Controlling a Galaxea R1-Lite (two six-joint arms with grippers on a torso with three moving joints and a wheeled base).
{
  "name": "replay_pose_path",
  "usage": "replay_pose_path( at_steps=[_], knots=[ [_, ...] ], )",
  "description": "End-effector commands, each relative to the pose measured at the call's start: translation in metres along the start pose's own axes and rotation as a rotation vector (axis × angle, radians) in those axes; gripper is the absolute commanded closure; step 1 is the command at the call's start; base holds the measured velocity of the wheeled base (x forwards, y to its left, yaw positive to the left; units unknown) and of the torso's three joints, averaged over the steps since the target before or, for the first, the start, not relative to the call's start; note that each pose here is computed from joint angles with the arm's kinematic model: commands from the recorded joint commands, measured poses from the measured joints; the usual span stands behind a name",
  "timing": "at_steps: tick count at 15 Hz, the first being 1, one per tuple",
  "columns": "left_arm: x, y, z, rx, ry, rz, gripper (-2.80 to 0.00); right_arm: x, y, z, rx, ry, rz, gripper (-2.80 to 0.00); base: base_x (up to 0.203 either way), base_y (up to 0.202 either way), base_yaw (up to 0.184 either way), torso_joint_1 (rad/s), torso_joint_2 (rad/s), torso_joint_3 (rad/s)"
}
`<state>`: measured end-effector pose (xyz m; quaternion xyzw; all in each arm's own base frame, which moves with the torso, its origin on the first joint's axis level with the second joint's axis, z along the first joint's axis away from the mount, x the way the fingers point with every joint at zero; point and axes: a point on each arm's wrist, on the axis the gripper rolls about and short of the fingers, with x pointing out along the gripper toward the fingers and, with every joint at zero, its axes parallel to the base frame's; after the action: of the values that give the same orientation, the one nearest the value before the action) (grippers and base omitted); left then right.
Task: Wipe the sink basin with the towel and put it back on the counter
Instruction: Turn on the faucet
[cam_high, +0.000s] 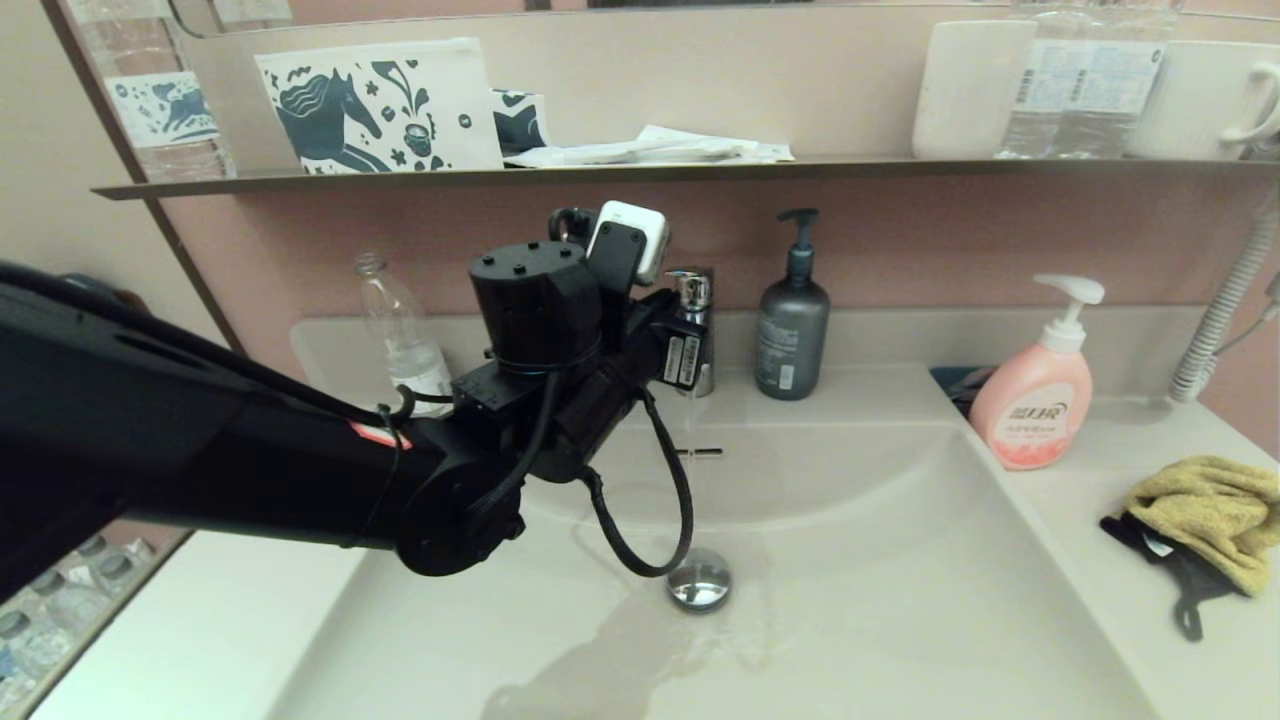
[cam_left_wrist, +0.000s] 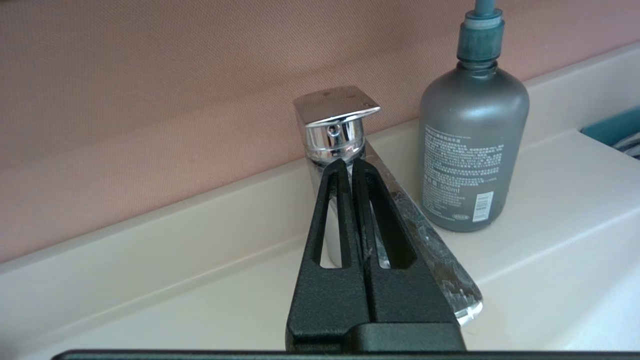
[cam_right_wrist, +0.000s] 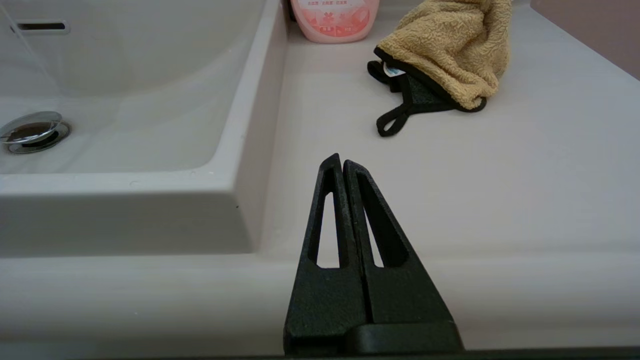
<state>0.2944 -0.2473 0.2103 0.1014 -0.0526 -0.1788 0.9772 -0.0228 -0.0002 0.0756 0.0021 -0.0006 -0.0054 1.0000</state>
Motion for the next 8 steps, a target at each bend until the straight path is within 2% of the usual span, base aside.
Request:
replay_pose_path(
  at_steps=[1, 8],
  knots=[
    [0.010, -0.003, -0.006, 0.002, 0.000, 0.005, 0.00, 0.000, 0.000, 0.000, 0.000, 0.001, 0.001, 0.00, 0.000, 0.000, 0.000, 0.000, 0.00, 0.000],
    [0.028, 0.000, 0.009, -0.015, -0.052, 0.031, 0.00, 0.000, 0.000, 0.000, 0.000, 0.001, 0.000, 0.00, 0.000, 0.000, 0.000, 0.000, 0.00, 0.000]
  ],
)
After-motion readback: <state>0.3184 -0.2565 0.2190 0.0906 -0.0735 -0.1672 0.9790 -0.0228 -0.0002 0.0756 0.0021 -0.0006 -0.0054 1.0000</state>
